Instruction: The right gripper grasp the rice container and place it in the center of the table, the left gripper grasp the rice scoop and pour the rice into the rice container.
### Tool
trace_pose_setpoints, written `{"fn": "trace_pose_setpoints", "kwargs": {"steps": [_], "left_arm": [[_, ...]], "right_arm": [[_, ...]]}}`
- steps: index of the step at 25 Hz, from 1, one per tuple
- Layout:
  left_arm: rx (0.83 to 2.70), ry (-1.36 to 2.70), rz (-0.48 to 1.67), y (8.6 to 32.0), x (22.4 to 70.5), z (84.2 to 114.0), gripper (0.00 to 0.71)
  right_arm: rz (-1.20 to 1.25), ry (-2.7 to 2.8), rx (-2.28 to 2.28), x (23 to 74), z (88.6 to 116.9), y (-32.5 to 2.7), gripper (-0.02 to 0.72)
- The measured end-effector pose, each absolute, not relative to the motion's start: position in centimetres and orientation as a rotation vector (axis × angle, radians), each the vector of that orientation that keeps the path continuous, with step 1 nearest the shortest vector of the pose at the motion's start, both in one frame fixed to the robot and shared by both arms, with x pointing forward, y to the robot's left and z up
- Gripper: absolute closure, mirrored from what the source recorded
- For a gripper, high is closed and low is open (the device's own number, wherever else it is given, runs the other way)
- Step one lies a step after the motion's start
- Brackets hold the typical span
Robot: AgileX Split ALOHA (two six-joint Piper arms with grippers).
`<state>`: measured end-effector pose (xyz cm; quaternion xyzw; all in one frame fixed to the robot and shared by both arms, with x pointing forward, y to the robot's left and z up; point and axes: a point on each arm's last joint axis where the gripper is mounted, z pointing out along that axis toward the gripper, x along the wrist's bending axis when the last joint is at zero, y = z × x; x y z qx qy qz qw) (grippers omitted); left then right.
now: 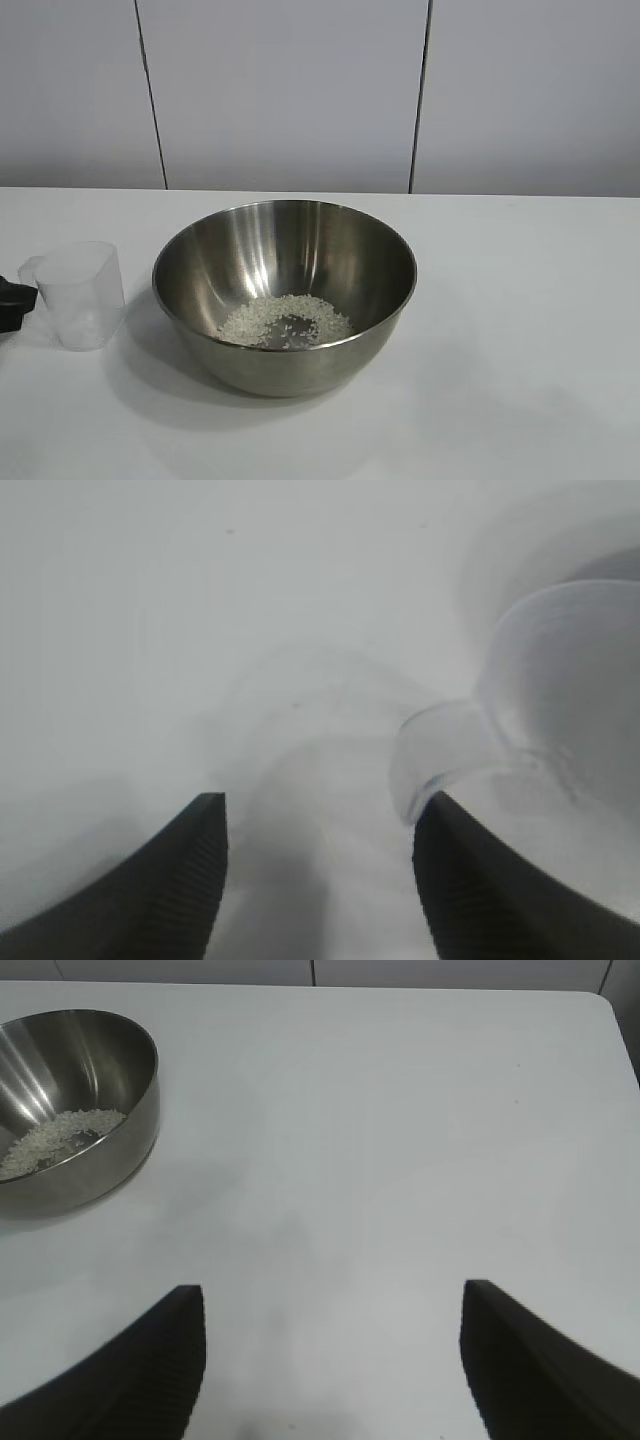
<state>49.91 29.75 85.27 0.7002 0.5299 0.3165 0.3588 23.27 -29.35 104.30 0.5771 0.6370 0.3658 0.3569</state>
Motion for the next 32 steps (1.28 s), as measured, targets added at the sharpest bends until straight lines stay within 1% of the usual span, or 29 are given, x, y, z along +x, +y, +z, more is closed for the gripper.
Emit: {"fn": "trace_pose_setpoints", "kwargs": {"steps": [7, 11, 13, 16, 20, 23, 25, 26, 27, 29, 32], "left_arm": [[1.724, 1.542, 0.888, 32.8, 48.5, 85.1, 0.296], [1.714, 1.517, 0.900, 33.0, 48.5, 85.3, 0.296], [1.663, 1.570, 0.940, 33.7, 48.7, 85.4, 0.296], [1.577, 1.622, 1.015, 35.4, 49.7, 86.0, 0.296], [1.396, 1.686, 1.059, 38.2, 51.5, 87.5, 0.296], [1.359, 1.700, 1.057, 40.4, 52.6, 90.0, 0.296], [1.365, 1.695, 1.064, 41.6, 53.0, 92.7, 0.296], [1.361, 1.675, 1.070, 41.8, 52.9, 94.2, 0.296], [1.355, 1.655, 1.070, 41.9, 52.8, 95.8, 0.296], [1.307, 1.569, 1.101, 41.4, 52.3, 99.9, 0.296], [1.248, 1.436, 1.135, 39.8, 50.2, 106.1, 0.302]], "right_arm": [[0.944, 1.645, 1.490, 23.3, 104.3, -29.3, 0.209], [0.944, 1.645, 1.490, 23.3, 104.3, -29.3, 0.209], [0.944, 1.645, 1.490, 23.3, 104.3, -29.3, 0.209], [0.944, 1.645, 1.490, 23.3, 104.3, -29.3, 0.209], [0.943, 1.646, 1.491, 23.3, 104.3, -29.3, 0.209], [0.944, 1.645, 1.491, 23.3, 104.3, -29.3, 0.209], [0.944, 1.645, 1.491, 23.3, 104.3, -29.3, 0.209], [0.944, 1.645, 1.491, 23.3, 104.3, -29.3, 0.209], [0.944, 1.645, 1.491, 23.3, 104.3, -29.3, 0.209], [0.944, 1.645, 1.491, 23.3, 104.3, -29.3, 0.209], [0.944, 1.645, 1.491, 23.3, 104.3, -29.3, 0.209]]}}
